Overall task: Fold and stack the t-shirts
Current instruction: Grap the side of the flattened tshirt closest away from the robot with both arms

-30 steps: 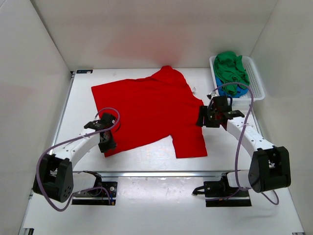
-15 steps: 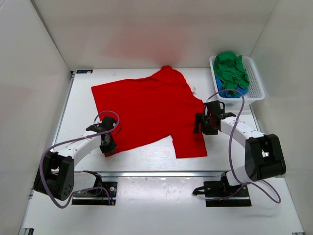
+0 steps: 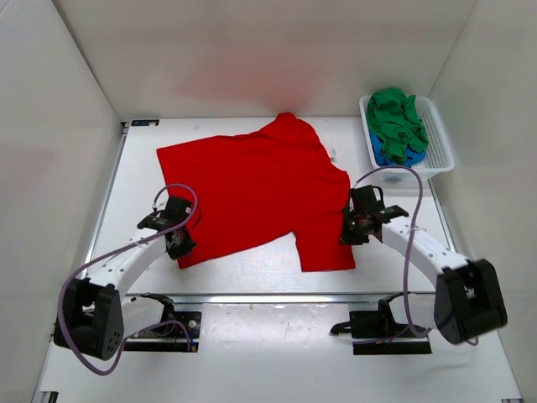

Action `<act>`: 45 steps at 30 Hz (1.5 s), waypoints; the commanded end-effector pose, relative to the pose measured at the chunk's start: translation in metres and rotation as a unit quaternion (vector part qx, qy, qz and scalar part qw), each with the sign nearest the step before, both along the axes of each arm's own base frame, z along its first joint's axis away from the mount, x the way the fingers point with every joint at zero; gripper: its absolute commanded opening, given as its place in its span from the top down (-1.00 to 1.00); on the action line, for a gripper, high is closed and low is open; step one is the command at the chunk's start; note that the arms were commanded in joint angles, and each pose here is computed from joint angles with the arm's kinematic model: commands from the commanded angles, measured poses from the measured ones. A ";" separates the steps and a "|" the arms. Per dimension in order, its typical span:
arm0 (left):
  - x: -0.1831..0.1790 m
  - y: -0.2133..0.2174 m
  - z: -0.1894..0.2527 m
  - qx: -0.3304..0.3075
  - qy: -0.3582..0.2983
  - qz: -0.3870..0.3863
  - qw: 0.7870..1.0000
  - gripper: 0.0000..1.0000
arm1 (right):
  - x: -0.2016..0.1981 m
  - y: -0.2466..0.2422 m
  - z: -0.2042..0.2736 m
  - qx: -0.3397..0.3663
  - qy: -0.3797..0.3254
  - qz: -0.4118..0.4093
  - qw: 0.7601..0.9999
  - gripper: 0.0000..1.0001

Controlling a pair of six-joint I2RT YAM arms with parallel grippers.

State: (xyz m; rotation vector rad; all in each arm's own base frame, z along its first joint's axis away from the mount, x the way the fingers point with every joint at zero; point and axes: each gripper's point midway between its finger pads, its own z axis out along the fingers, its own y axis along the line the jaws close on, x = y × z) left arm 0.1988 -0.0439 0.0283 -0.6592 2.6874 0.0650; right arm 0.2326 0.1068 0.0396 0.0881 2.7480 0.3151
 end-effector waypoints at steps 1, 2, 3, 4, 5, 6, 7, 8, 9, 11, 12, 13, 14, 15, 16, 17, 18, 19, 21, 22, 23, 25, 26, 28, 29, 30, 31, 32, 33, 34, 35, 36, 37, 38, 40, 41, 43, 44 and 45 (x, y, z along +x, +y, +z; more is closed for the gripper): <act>0.017 0.003 0.032 -0.004 -0.044 0.000 0.999 1.00 | -0.003 0.000 0.033 0.015 -0.042 -0.019 0.999 1.00; 0.019 0.004 0.038 -0.003 -0.050 -0.001 0.999 1.00 | -0.004 -0.004 0.037 0.015 -0.042 -0.022 0.999 1.00; 0.019 0.006 0.042 -0.001 -0.054 -0.001 0.999 1.00 | -0.007 -0.007 0.037 0.014 -0.041 -0.025 0.999 0.99; 0.021 0.005 0.043 -0.004 -0.058 0.000 0.998 1.00 | -0.001 -0.012 0.040 0.015 -0.054 -0.036 0.998 1.00; 0.021 0.005 0.045 -0.008 -0.061 -0.001 0.998 1.00 | 0.001 -0.015 0.038 0.022 -0.052 -0.041 0.998 0.86; 0.021 0.004 0.043 -0.012 -0.059 -0.003 0.998 1.00 | 0.005 -0.019 0.037 0.030 -0.057 -0.048 0.997 0.47; 0.018 0.003 0.040 -0.012 -0.054 -0.007 0.998 1.00 | 0.010 -0.020 0.034 0.029 -0.060 -0.050 0.997 0.33; 0.019 0.003 0.042 -0.010 -0.057 -0.007 0.998 1.00 | 0.012 -0.023 0.028 0.018 -0.058 -0.046 0.997 0.23; 0.018 0.002 0.041 -0.009 -0.055 -0.009 0.998 1.00 | 0.016 -0.025 0.024 0.012 -0.057 -0.045 0.997 0.18; 0.016 0.000 0.040 -0.011 -0.051 -0.013 0.999 1.00 | 0.024 -0.025 0.016 0.005 -0.053 -0.039 0.998 0.09; 0.014 0.001 0.039 -0.009 -0.048 -0.010 0.999 1.00 | 0.026 -0.024 0.014 0.001 -0.052 -0.032 0.998 0.08; 0.013 0.001 0.038 -0.004 -0.047 -0.011 0.999 0.90 | 0.029 -0.025 0.009 -0.007 -0.047 -0.031 0.998 0.07; 0.011 0.001 0.037 -0.003 -0.044 -0.010 0.999 0.80 | 0.030 -0.022 0.007 -0.007 -0.044 -0.027 0.999 0.06; 0.010 -0.001 0.033 -0.008 -0.043 -0.005 0.999 0.63 | 0.031 -0.022 0.002 -0.009 -0.038 -0.028 0.999 0.04; 0.007 0.000 0.029 -0.006 -0.037 -0.004 0.999 0.54 | 0.034 -0.019 0.001 -0.010 -0.044 -0.023 0.999 0.02; 0.005 -0.003 0.024 -0.012 -0.035 -0.006 0.999 0.49 | 0.031 -0.022 -0.007 -0.016 -0.031 -0.027 0.999 0.02; 0.005 -0.004 0.022 -0.014 -0.036 -0.005 0.999 0.45 | 0.031 -0.021 -0.012 -0.016 -0.024 -0.027 0.999 0.00; -0.001 -0.005 0.014 -0.014 -0.023 -0.005 1.000 0.44 | 0.033 -0.020 -0.014 -0.016 -0.025 -0.025 0.999 -0.07; -0.002 -0.005 0.010 -0.009 -0.021 -0.007 1.000 0.44 | 0.030 -0.017 -0.026 -0.017 -0.009 -0.022 1.000 -0.06; -0.004 -0.005 0.008 -0.006 -0.014 -0.007 1.000 0.43 | 0.027 -0.015 -0.028 -0.022 -0.006 -0.012 1.000 0.05; -0.003 -0.005 0.008 -0.005 -0.017 -0.005 1.000 0.44 | 0.025 -0.013 -0.033 -0.024 0.002 -0.009 1.000 0.26; -0.002 -0.005 0.008 -0.006 -0.020 -0.003 1.000 0.42 | 0.025 -0.009 -0.035 -0.024 0.007 -0.001 1.000 0.65; -0.002 -0.004 0.007 -0.002 -0.024 0.003 1.000 0.45 | 0.026 -0.008 -0.036 -0.018 0.008 -0.004 1.000 1.00; 0.000 -0.003 0.007 -0.002 -0.032 0.008 0.999 0.51 | 0.024 -0.006 -0.038 -0.012 0.007 -0.003 1.000 1.00; -0.003 -0.005 0.006 -0.009 -0.033 0.009 0.999 0.48 | 0.024 -0.005 -0.037 -0.012 0.004 -0.003 1.000 1.00; -0.002 -0.001 0.005 -0.006 -0.039 0.020 0.999 0.45 | 0.022 -0.005 -0.037 -0.011 0.008 -0.002 1.000 1.00; 0.001 -0.001 0.006 -0.002 -0.045 0.021 0.999 0.41 | 0.022 -0.004 -0.036 -0.010 0.004 0.002 1.000 1.00; -0.001 0.002 0.006 0.005 -0.043 0.024 0.999 0.33 | 0.023 -0.005 -0.035 -0.011 0.004 -0.004 1.000 1.00; 0.001 0.001 0.008 0.004 -0.047 0.024 0.999 0.27 | 0.022 -0.004 -0.034 -0.009 0.004 0.002 1.000 1.00; -0.002 0.003 0.004 0.009 -0.038 0.027 0.999 0.18 | 0.023 -0.004 -0.034 -0.009 0.005 0.001 1.000 1.00; -0.005 0.002 0.001 0.013 -0.029 0.025 0.999 0.15 | 0.023 -0.005 -0.031 -0.009 0.000 0.001 1.000 1.00; -0.004 0.003 0.001 0.017 -0.029 0.027 0.999 0.13 | 0.025 -0.004 -0.028 -0.006 -0.004 -0.001 1.000 1.00; -0.003 0.002 0.000 0.020 -0.029 0.030 0.999 0.09 | 0.026 -0.003 -0.027 -0.004 -0.004 0.000 1.000 1.00; -0.004 0.004 -0.002 0.025 -0.023 0.035 0.999 0.05 | 0.023 -0.004 -0.027 -0.004 -0.002 0.004 1.000 0.98; -0.004 0.005 -0.008 0.027 -0.012 0.033 0.999 -0.02 | 0.027 0.000 -0.022 0.000 -0.012 0.009 1.000 1.00; -0.006 0.005 -0.012 0.029 -0.007 0.034 0.999 -0.05 | 0.029 0.001 -0.020 0.003 -0.015 0.010 1.000 1.00; -0.011 0.004 -0.022 0.032 0.009 0.031 0.999 -0.14 | 0.031 -0.002 -0.018 0.000 -0.020 0.004 1.000 1.00; -0.018 0.007 -0.030 0.040 0.022 0.029 0.999 -0.18 | 0.029 0.001 -0.018 0.003 -0.018 0.012 1.000 0.99; -0.017 0.006 -0.033 0.036 0.024 0.032 0.999 -0.17 | 0.030 -0.001 -0.016 0.002 -0.018 0.007 1.000 1.00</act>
